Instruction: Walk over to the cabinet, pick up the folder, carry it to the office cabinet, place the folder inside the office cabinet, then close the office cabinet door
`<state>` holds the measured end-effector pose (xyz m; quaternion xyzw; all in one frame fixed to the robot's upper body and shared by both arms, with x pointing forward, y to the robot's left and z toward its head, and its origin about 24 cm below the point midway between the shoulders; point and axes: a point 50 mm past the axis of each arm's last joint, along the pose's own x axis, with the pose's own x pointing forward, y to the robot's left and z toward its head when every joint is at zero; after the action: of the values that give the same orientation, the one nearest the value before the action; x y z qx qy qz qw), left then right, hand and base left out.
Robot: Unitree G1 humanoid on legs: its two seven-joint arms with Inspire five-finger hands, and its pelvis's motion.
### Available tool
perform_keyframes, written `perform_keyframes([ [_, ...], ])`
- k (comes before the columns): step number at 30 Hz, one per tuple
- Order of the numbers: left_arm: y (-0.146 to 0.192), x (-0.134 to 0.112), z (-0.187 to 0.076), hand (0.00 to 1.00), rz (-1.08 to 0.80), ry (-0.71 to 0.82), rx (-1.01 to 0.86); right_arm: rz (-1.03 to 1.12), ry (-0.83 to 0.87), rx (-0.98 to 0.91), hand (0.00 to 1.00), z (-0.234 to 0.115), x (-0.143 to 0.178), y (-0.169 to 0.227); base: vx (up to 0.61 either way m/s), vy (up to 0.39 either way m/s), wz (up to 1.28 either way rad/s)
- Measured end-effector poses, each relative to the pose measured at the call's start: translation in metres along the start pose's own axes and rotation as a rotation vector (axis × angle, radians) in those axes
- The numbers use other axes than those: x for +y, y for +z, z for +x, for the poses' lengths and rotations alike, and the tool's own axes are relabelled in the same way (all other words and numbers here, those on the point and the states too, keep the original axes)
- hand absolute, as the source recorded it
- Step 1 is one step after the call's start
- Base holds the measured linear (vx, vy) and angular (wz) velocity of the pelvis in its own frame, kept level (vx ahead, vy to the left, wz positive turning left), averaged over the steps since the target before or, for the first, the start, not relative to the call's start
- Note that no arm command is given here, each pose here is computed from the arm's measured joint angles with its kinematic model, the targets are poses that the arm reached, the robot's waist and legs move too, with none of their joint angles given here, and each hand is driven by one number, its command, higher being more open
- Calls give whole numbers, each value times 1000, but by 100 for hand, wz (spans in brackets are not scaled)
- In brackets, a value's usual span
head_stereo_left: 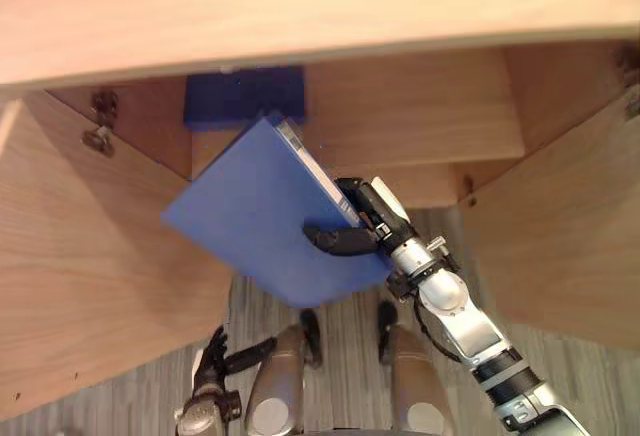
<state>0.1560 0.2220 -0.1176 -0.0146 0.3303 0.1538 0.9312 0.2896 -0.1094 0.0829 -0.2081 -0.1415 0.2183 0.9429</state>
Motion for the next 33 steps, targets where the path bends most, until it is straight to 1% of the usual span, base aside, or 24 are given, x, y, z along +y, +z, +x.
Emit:
perform_keyframes([
  [2, 18, -6, 7, 100, -12, -12, -58, -1, -45, -4, 0, 12, -9, 4, -143, -13, 4],
  [5, 39, -17, 12, 100, -15, -47, -137, 116, -144, -40, 0, 27, -24, 14, -116, -23, 10],
  [7, 56, -23, 15, 100, -22, -63, -193, 209, -202, -110, 0, 41, -39, 31, -136, -34, 12],
  [9, 79, -30, 17, 100, -50, -84, -270, 331, -290, -227, 0, 58, -66, 61, -156, -59, 9],
  [10, 84, -32, 17, 100, -56, -88, -289, 359, -312, -254, 0, 62, -74, 69, -129, -71, 8],
  [12, 100, -39, 6, 100, -73, -127, -376, 480, -420, -356, 0, 70, -107, 95, -111, -74, 13],
  [13, 103, -41, 1, 100, -82, -143, -402, 508, -447, -378, 0, 71, -115, 100, -99, -69, 16],
  [15, 108, -49, -16, 100, -111, -216, -471, 614, -548, -453, 0, 68, -148, 115, -81, -64, 11],
  [16, 108, -50, -18, 100, -118, -223, -477, 631, -562, -460, 0, 69, -153, 118, -68, -59, 5],
  [18, 104, -50, -24, 100, -163, -233, -478, 740, -626, -483, 0, 72, -170, 124, -55, -56, 3],
  [20, 104, -50, -27, 100, -172, -238, -481, 810, -653, -491, 0, 73, -180, 126, -45, -66, 5],
  [23, 110, -50, -34, 100, -199, -252, -519, 871, -663, -565, 0, 73, -192, 142, -43, -52, 4],
  [25, 116, -53, -37, 100, -219, -277, -546, 960, -683, -621, 0, 74, -209, 159, -54, -45, 9],
  [30, 116, -60, -39, 100, -242, -294, -544, 1166, -749, -709, 0, 70, -235, 176, -36, -44, 14],
  [31, 116, -61, -39, 100, -245, -295, -546, 1198, -769, -729, 100, 67, -241, 180, -32, -43, 17],
  [33, 118, -64, -41, 100, -251, -303, -552, 1253, -809, -762, 100, 59, -253, 184, -36, -45, 18],
])
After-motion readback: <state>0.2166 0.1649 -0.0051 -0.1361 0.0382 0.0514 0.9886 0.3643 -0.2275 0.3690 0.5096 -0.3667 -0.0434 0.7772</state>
